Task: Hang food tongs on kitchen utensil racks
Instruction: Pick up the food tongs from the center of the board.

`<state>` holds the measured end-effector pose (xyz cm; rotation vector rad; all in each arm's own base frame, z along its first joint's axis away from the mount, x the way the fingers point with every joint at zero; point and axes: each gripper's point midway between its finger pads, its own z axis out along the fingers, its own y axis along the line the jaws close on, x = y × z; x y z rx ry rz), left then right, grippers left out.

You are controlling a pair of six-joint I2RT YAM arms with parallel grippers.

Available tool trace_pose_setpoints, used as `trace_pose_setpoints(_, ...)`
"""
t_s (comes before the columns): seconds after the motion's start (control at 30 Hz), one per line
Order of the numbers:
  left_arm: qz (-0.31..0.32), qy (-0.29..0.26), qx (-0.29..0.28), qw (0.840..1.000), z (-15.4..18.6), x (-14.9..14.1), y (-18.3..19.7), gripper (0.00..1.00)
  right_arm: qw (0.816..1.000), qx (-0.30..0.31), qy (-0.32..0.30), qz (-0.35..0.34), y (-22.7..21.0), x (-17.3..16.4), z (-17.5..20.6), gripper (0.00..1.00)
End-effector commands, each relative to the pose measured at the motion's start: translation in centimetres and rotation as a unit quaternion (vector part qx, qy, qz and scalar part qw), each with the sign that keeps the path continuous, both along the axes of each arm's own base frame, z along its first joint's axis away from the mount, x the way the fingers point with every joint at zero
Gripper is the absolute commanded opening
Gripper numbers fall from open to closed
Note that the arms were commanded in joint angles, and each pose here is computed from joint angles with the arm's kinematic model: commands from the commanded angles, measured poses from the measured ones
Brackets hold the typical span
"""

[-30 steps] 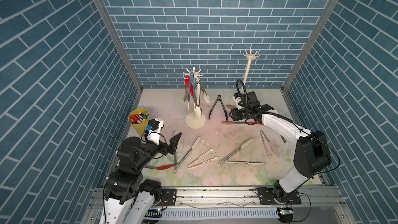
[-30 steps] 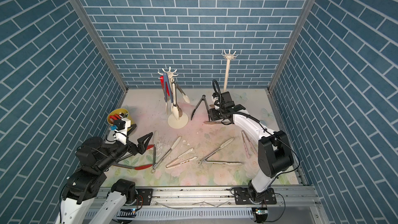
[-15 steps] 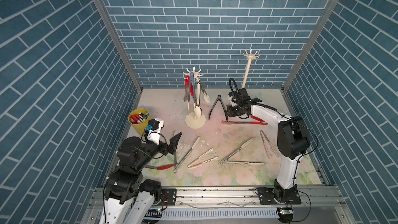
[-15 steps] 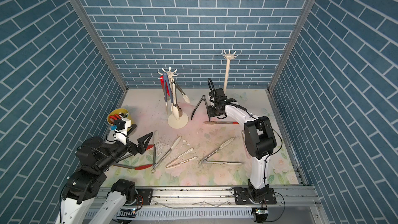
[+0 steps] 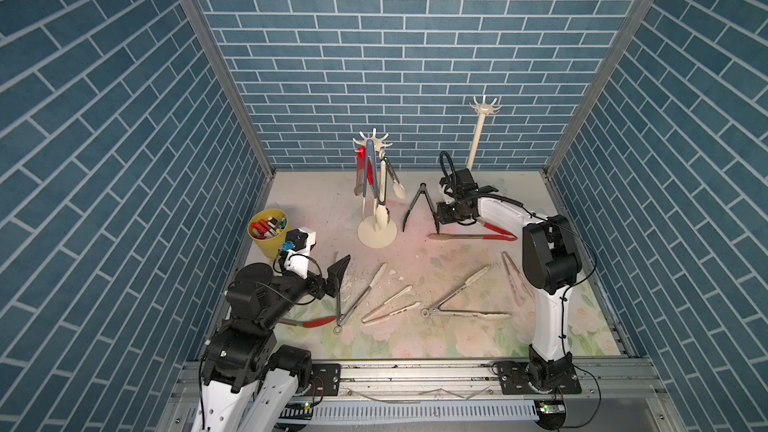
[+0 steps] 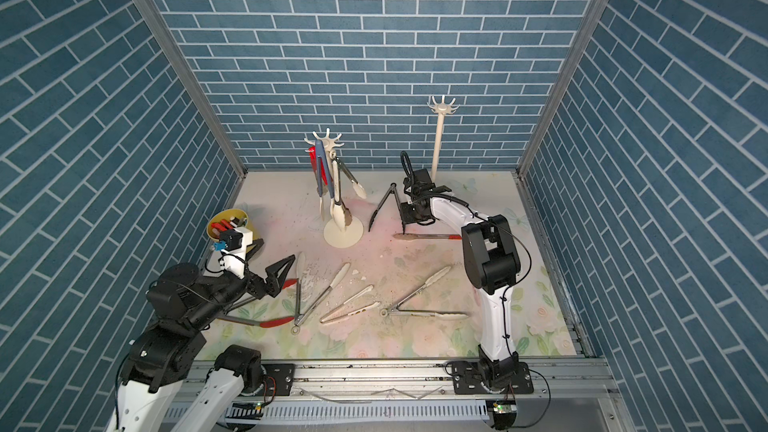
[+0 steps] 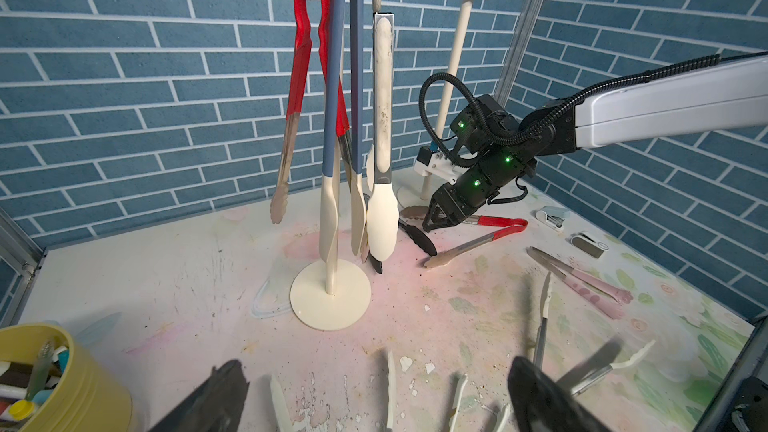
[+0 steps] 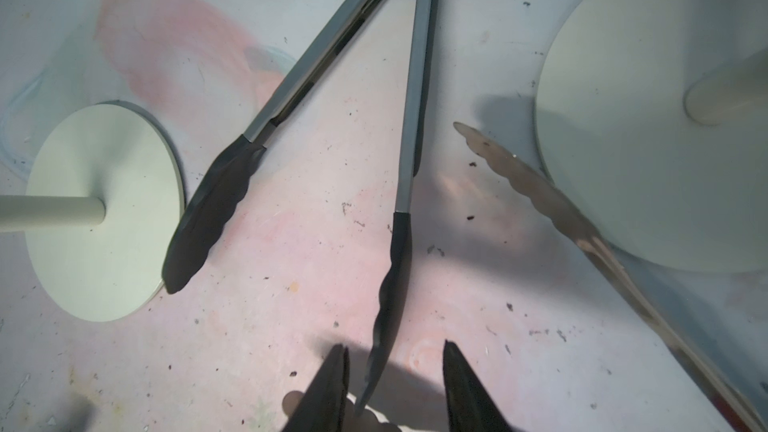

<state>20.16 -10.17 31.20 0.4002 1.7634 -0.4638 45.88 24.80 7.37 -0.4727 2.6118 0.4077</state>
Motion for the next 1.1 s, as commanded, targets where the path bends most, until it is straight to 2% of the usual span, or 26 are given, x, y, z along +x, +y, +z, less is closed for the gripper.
trace_pose_setpoints(0.0, -0.002, 0.002, 0.002, 1.0, -0.4, 0.2, -0.2, 0.99, 1.0, -0.004, 0.01, 0.005, 0.0, 0.4, -0.7, 0.39)
trace_pose_setpoints(0.27, -0.002, 0.005, 0.002, 1.0, -0.6, 0.2, -0.2, 0.99, 1.0, -0.007, 0.01, 0.002, 0.4, 1.5, -0.9, 0.39)
trace_pose_setpoints(0.3, -0.003, 0.005, 0.002, 1.0, -0.6, 0.2, -0.2, 0.99, 1.0, -0.013, 0.02, 0.002, 0.4, 1.6, -2.1, 0.38)
trace_pose_setpoints(0.43, -0.003, 0.006, 0.002, 1.0, -0.6, 0.3, -0.2, 0.99, 0.999, -0.025, 0.026, 0.001, 0.3, 2.2, -2.9, 0.37)
trace_pose_setpoints(1.07, -0.007, 0.011, 0.003, 1.0, -0.8, 0.4, -0.4, 0.99, 0.998, -0.054, 0.021, 0.0, 0.7, 5.1, -4.7, 0.31)
